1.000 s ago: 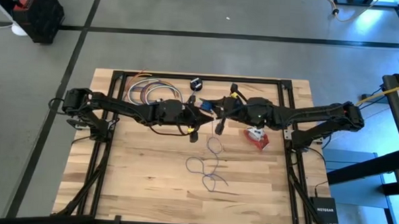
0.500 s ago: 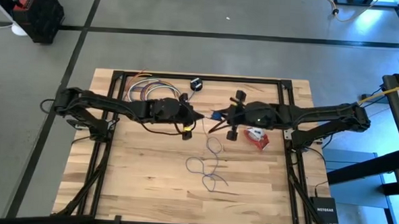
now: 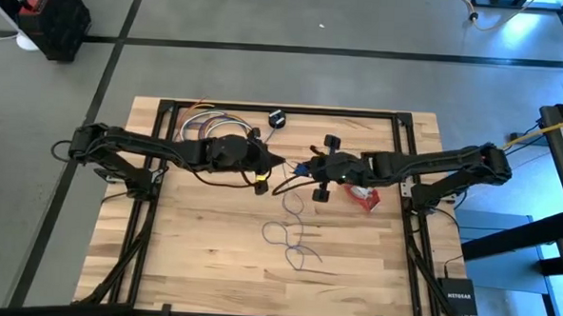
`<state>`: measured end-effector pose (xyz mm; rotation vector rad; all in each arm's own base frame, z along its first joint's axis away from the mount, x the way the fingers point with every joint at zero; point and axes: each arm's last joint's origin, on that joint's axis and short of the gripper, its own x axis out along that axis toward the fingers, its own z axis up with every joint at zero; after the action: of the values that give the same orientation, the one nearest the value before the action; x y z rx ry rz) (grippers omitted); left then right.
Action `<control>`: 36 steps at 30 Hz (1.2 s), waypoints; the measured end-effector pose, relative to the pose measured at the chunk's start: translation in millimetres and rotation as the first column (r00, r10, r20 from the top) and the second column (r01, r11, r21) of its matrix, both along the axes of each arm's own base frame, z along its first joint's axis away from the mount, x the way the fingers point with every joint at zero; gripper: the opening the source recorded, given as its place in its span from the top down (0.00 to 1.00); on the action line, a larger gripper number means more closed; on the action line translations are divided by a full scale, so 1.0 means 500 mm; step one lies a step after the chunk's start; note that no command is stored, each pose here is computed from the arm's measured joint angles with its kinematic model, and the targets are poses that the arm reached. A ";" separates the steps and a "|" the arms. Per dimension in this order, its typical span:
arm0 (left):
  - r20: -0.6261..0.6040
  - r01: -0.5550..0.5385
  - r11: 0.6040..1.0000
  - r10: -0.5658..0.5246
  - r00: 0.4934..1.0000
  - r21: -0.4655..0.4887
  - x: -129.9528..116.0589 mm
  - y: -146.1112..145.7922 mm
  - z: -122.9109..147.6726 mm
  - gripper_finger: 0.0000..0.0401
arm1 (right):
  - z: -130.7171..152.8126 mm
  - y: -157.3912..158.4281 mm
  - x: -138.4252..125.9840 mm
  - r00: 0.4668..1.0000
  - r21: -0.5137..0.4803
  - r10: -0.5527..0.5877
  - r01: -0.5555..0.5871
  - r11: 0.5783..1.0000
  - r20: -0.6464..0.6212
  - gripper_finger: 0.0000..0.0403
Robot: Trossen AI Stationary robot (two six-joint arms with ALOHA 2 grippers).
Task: Coil cords
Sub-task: Coil the blue wire onto the spool
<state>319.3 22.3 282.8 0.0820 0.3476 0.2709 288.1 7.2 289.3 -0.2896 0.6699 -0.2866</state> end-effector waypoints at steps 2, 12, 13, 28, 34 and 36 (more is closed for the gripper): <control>0.013 -0.009 1.000 0.009 1.000 -0.025 -0.002 0.000 0.003 0.99 | -0.004 -0.001 0.009 1.000 -0.002 -0.024 0.024 1.000 0.020 0.95; 0.053 0.026 0.998 -0.022 0.998 -0.064 -0.003 -0.029 0.013 0.96 | -0.039 -0.025 0.043 0.985 -0.110 -0.175 0.175 0.978 0.011 0.95; 0.063 0.030 0.998 -0.026 0.998 -0.064 -0.002 -0.032 0.014 0.96 | -0.043 -0.030 0.048 0.982 -0.112 -0.186 0.187 0.976 0.017 0.95; 0.127 0.063 0.997 -0.056 0.990 -0.055 0.017 -0.049 0.011 0.96 | -0.028 -0.049 0.100 0.955 -0.066 -0.144 0.166 0.984 0.261 0.95; 0.007 0.109 0.994 -0.109 0.994 0.009 -0.016 -0.066 0.019 0.96 | -0.027 -0.050 0.098 0.958 -0.103 -0.149 0.178 0.979 0.245 0.95; -0.055 0.115 0.993 -0.115 0.992 0.006 -0.026 -0.069 0.013 0.96 | -0.027 -0.050 0.098 0.958 -0.104 -0.149 0.178 0.978 0.245 0.95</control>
<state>306.3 -12.1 289.4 0.1185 0.3948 0.1566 337.1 -17.7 275.7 -0.3142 0.4410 -0.5150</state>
